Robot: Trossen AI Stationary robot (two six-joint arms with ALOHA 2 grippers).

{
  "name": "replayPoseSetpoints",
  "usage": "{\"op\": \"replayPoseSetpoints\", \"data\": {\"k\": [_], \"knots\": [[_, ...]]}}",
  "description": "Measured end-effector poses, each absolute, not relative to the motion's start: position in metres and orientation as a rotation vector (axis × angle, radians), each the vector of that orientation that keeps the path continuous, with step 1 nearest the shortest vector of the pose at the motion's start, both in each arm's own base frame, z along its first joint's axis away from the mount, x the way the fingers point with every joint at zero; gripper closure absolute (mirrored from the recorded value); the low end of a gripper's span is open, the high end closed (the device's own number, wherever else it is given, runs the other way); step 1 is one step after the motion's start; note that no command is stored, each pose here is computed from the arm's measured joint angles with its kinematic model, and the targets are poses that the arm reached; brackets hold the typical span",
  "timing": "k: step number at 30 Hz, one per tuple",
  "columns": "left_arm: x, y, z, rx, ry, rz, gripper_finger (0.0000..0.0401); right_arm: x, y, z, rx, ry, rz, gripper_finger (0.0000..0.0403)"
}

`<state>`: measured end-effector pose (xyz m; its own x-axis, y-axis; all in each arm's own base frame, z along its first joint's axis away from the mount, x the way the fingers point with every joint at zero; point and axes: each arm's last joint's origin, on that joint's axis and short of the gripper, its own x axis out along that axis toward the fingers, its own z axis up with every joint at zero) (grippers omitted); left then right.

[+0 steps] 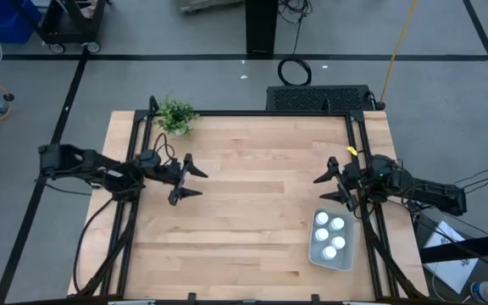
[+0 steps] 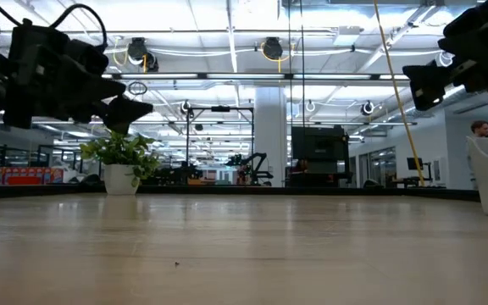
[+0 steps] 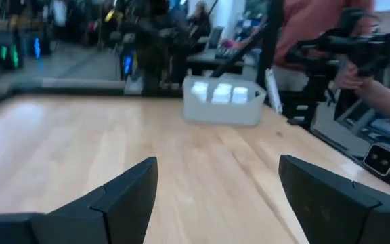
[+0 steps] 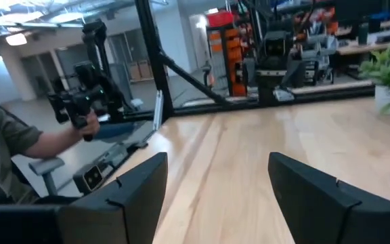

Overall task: Pick and place pill bottles into a basket
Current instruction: Return to Home Position

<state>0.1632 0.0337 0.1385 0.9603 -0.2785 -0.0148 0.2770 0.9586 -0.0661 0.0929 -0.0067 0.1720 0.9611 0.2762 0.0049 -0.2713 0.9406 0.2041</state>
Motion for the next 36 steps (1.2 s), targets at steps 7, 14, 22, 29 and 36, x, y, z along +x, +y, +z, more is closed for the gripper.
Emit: {"op": "replayPoseSetpoints", "data": {"k": [7,14,22,29,36], "knots": [[0.159,0.029,0.147,-0.097,0.016,-0.226,0.0091,0.092,-0.007,0.174,0.207,0.029,0.272,0.0151],[0.149,0.025,0.152,-0.111,0.062,-0.193,0.0091,0.091,-0.006,0.175,0.219,0.065,0.278,0.0151],[0.136,0.019,0.156,-0.087,0.089,-0.184,0.0091,0.091,-0.006,0.175,0.171,0.068,0.278,0.0151],[0.124,0.015,0.165,-0.08,0.034,-0.183,0.0091,0.091,-0.006,0.177,0.159,0.046,0.274,0.0151],[0.115,0.011,0.167,-0.117,0.028,-0.066,0.0091,0.091,-0.008,0.178,0.166,0.028,0.223,0.0151]]}}
